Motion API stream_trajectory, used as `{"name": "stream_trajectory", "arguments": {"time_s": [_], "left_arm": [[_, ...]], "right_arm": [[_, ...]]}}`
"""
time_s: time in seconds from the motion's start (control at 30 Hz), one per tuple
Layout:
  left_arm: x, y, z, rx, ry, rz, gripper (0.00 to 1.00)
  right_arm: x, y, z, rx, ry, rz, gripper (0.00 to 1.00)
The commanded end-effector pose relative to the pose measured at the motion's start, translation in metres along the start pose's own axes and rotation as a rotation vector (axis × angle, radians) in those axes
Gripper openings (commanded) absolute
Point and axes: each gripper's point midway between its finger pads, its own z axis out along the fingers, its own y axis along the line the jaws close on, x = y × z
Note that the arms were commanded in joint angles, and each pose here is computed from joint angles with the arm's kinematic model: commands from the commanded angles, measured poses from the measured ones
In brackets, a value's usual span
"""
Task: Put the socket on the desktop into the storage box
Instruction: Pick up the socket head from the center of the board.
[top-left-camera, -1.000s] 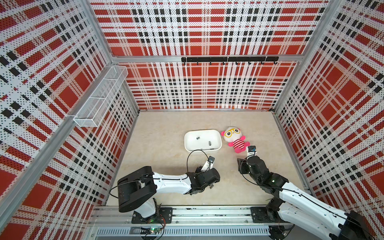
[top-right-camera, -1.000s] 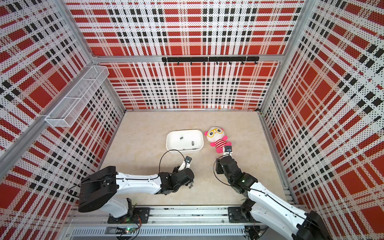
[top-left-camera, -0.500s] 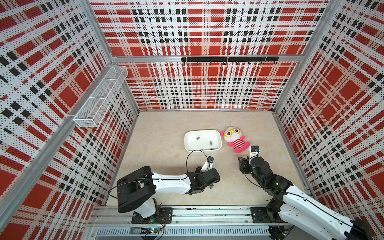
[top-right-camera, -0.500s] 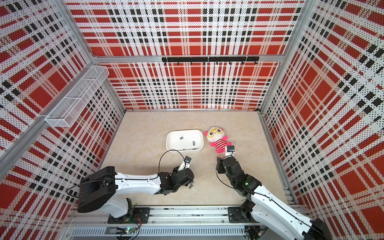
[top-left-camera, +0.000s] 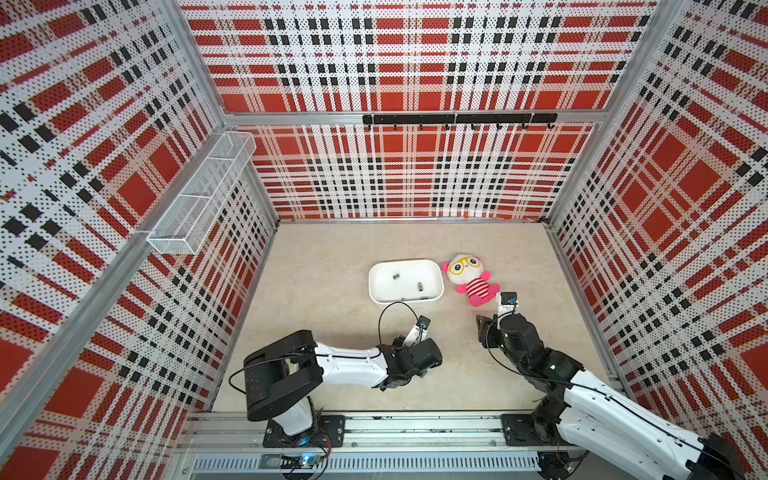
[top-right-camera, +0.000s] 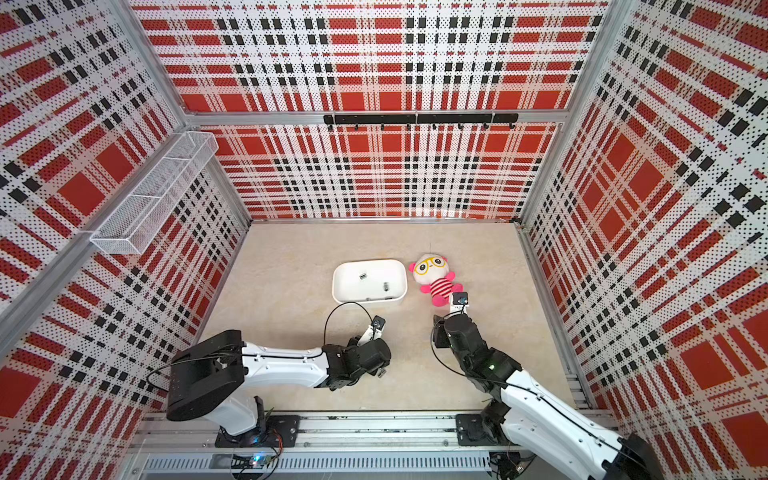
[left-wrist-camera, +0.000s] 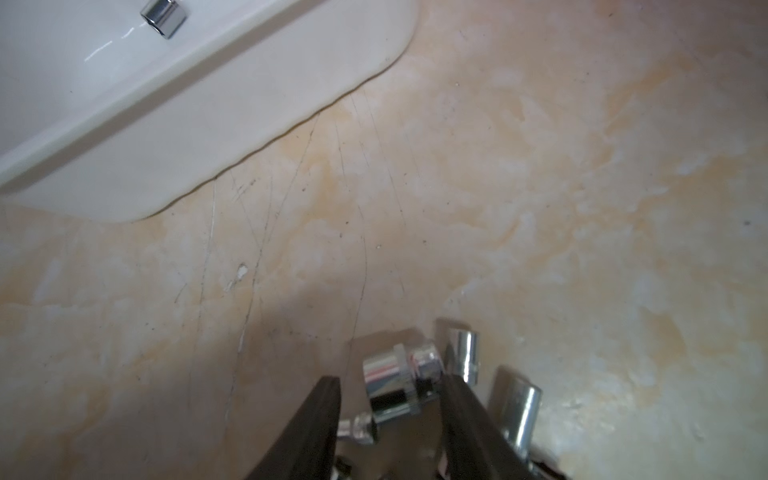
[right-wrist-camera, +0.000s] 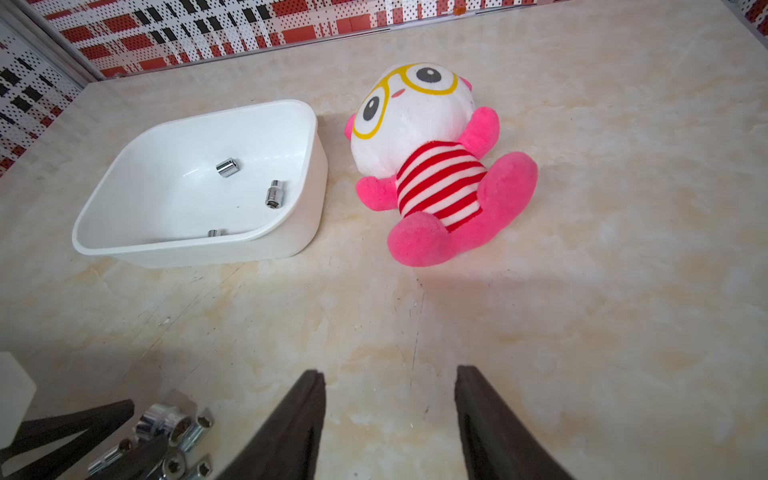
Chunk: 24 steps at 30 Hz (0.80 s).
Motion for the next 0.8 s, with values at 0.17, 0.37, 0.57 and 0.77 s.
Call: {"name": "stream_trajectory", "arguments": {"time_s": [0.17, 0.37, 0.57, 0.77], "left_arm": [[-0.004, -0.009, 0.002, 0.017, 0.001, 0.001, 0.44], [-0.005, -0.006, 0.002, 0.010, -0.003, -0.003, 0.42], [-0.003, 0.000, 0.008, -0.005, 0.010, -0.009, 0.41], [-0.009, 0.012, 0.008, -0.033, -0.005, -0.032, 0.42]], "right_arm": [[0.003, 0.001, 0.002, -0.006, 0.006, -0.005, 0.56], [0.002, 0.002, 0.002, -0.011, 0.003, -0.005, 0.56], [0.003, 0.003, 0.002, -0.015, 0.006, -0.006, 0.56], [0.003, 0.004, 0.002, -0.019, 0.007, -0.007, 0.56]]}}
